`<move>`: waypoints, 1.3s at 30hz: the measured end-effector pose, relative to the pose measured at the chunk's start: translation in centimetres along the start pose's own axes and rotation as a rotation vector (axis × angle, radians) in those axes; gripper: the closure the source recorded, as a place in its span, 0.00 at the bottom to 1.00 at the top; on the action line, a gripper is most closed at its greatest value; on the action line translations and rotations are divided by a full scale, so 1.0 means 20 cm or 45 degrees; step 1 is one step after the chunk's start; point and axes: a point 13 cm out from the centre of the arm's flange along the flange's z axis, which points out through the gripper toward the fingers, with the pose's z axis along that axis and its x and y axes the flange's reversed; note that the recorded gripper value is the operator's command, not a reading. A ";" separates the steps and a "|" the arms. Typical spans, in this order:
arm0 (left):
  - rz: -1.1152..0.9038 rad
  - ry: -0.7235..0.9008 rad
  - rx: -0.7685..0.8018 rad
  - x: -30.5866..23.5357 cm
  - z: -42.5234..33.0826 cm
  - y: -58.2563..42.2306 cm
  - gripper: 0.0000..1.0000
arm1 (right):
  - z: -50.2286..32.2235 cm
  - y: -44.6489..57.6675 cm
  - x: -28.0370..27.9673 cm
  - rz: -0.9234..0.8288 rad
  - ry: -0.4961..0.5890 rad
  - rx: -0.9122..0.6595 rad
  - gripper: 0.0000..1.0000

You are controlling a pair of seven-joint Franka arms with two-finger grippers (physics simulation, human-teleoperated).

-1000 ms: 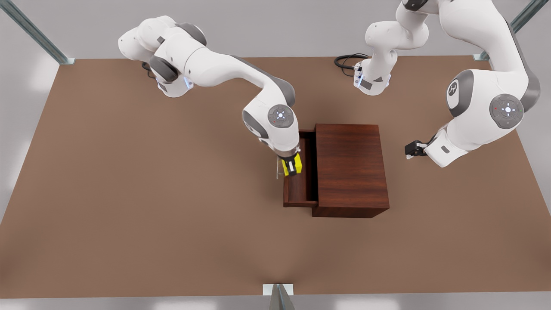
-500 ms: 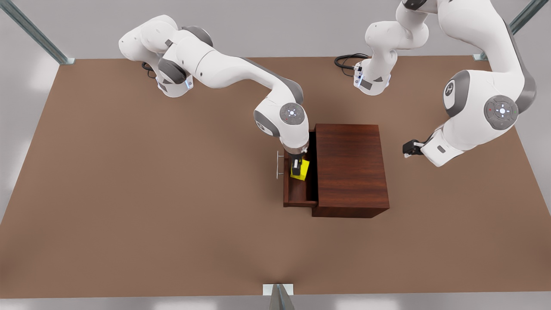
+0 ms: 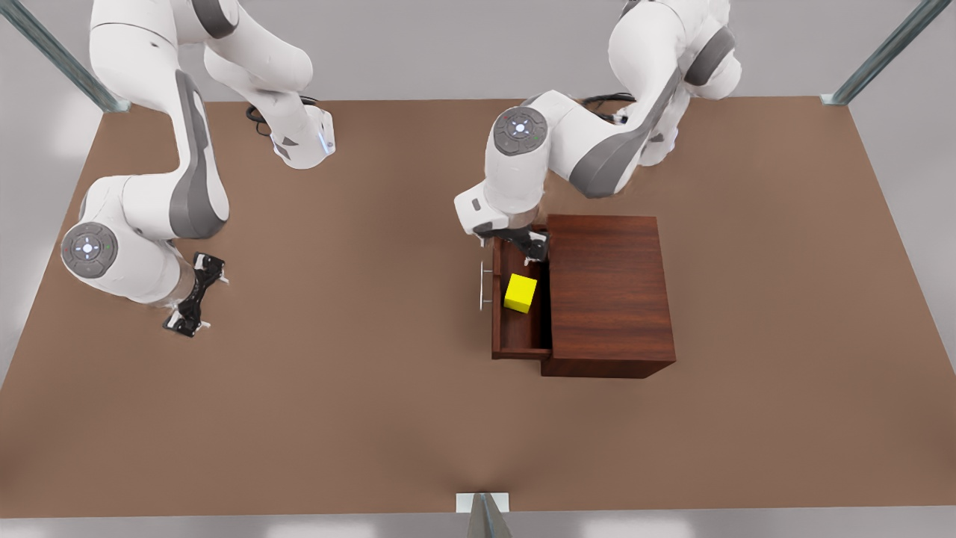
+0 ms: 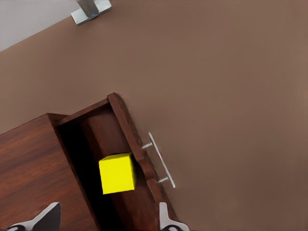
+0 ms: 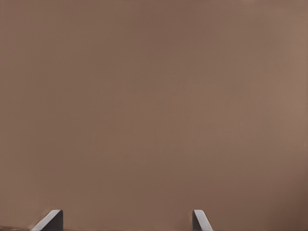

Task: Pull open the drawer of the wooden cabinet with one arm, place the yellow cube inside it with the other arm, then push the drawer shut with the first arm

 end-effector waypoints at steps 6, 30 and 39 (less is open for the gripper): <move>-0.240 -0.129 -0.071 -0.12 0.46 -0.50 0.00 | -0.02 0.03 -0.12 -0.533 -0.039 -0.029 0.00; -0.920 -0.265 -0.150 -0.16 1.22 -0.37 0.00 | -0.01 -0.01 -0.14 -1.700 -0.002 0.041 0.00; -1.004 -0.271 -0.163 -0.16 1.25 -0.32 0.00 | -0.01 -0.01 -0.14 -1.866 0.001 0.041 0.00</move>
